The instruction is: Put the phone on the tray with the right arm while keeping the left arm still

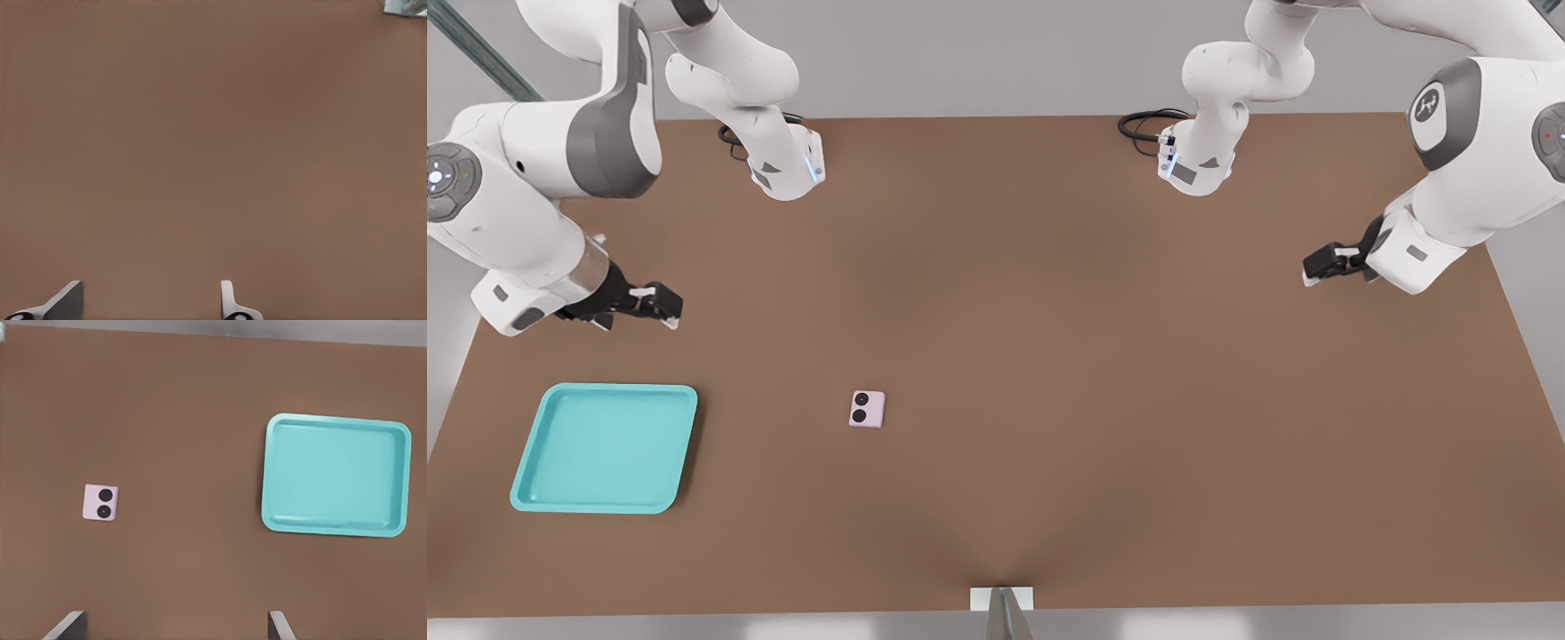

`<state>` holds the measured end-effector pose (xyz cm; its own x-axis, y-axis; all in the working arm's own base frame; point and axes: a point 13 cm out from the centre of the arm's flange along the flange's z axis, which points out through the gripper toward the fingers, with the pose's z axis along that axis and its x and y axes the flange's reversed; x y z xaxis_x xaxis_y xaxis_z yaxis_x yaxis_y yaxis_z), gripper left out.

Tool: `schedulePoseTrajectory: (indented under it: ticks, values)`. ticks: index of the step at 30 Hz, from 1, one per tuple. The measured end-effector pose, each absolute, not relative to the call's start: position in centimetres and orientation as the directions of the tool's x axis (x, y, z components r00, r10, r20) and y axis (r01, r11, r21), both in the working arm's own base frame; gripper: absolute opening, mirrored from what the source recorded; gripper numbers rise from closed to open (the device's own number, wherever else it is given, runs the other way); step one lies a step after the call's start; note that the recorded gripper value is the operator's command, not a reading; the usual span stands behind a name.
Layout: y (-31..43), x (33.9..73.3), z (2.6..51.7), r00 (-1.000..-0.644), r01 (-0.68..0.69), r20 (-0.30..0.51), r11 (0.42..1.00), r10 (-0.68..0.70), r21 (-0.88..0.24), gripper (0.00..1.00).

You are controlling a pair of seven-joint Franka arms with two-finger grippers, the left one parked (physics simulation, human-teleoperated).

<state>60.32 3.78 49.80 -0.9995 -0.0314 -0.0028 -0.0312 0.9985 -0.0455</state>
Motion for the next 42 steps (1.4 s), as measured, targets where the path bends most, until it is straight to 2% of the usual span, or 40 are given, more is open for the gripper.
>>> schedulePoseTrajectory:
  ticks: [2,6,8,10,12,17,23,28,33,42]
  values:
    - [5.4,61.7,49.0,-0.999,-0.053,-0.011,0.998,-0.053,-0.043,1.0]
    - [20.1,66.6,41.2,-0.977,-0.214,0.024,0.976,-0.213,-0.049,1.0]
    - [26.8,66.3,35.7,-0.965,-0.26,0.05,0.965,-0.259,-0.024,1.0]
    - [28.2,64.6,28.4,-0.966,-0.242,0.104,0.97,-0.238,-0.026,1.0]
    - [28.1,65.1,25.0,-0.979,-0.19,0.076,0.981,-0.188,-0.021,1.0]
    - [29.0,67.1,21.0,-0.997,-0.064,-0.034,0.998,-0.064,0.004,1.0]
    - [29.3,66.5,16.0,-0.995,0.071,-0.064,0.997,0.073,0.032,1.0]
    - [26.8,65.7,13.7,-0.981,0.179,-0.058,0.982,0.183,0.063,1.0]
    - [28.6,63.6,12.7,-0.978,0.201,-0.041,0.976,0.205,0.085,1.0]
    - [27.4,61.3,8.8,-0.965,0.259,-0.007,0.963,0.261,0.076,1.0]
